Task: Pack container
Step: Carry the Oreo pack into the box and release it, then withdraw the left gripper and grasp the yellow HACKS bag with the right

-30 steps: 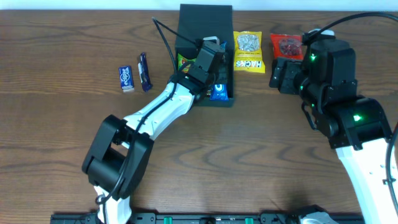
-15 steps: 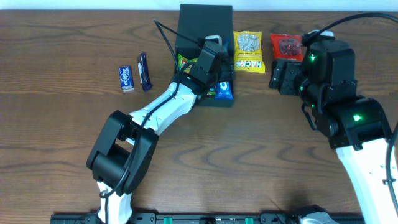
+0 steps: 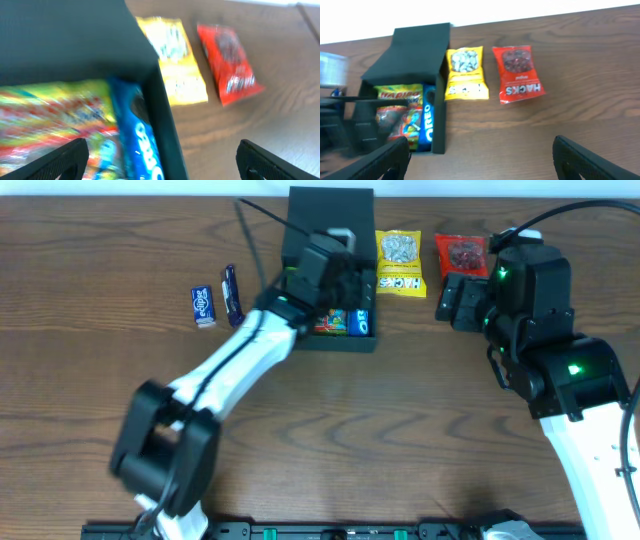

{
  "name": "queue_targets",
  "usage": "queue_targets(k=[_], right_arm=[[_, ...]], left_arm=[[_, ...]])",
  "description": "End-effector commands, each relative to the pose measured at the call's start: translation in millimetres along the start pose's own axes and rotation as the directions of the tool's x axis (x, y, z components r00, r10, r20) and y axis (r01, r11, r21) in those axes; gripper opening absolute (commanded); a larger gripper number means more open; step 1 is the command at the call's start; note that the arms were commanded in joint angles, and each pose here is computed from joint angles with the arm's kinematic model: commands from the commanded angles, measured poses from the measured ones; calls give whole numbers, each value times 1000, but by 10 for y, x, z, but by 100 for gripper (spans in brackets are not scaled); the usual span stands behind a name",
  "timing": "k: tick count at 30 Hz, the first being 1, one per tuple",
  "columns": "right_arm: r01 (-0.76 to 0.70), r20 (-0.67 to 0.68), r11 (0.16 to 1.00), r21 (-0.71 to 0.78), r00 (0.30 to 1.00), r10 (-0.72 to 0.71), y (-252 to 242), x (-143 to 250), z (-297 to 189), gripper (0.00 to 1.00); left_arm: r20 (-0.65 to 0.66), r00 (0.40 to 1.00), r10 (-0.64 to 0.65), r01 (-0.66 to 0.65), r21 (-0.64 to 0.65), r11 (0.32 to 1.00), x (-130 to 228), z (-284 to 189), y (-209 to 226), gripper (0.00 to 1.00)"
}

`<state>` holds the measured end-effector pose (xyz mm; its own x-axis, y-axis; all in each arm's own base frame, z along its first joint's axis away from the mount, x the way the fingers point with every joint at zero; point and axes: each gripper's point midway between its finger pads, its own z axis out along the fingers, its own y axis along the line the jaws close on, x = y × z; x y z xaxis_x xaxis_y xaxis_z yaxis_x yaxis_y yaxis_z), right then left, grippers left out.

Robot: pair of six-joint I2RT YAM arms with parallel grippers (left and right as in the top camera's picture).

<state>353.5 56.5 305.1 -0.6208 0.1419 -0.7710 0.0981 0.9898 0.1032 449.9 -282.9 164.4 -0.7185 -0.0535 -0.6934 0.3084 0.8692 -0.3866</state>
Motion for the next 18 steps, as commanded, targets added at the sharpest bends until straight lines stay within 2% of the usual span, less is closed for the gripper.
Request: queue_targets(k=[1, 4, 9, 15, 18], right_arm=[[-5, 52, 998, 66, 999, 1, -166, -129, -46, 92], [13, 79, 997, 81, 997, -20, -230, -223, -3, 93], [12, 92, 995, 99, 996, -22, -293, -323, 213, 95], [35, 16, 999, 13, 999, -35, -154, -236, 785, 95], [83, 22, 997, -2, 996, -83, -74, -249, 1205, 94]], left_arm=[[125, 989, 74, -60, -115, 992, -487, -455, 261, 95], [132, 987, 87, -55, -230, 972, -597, -658, 657, 95], [137, 990, 39, 8, -327, 945, -686, -896, 1170, 95], [148, 989, 7, 48, -365, 930, -726, -1014, 1430, 95], [137, 990, 28, 25, -371, 928, -720, -1016, 1442, 95]])
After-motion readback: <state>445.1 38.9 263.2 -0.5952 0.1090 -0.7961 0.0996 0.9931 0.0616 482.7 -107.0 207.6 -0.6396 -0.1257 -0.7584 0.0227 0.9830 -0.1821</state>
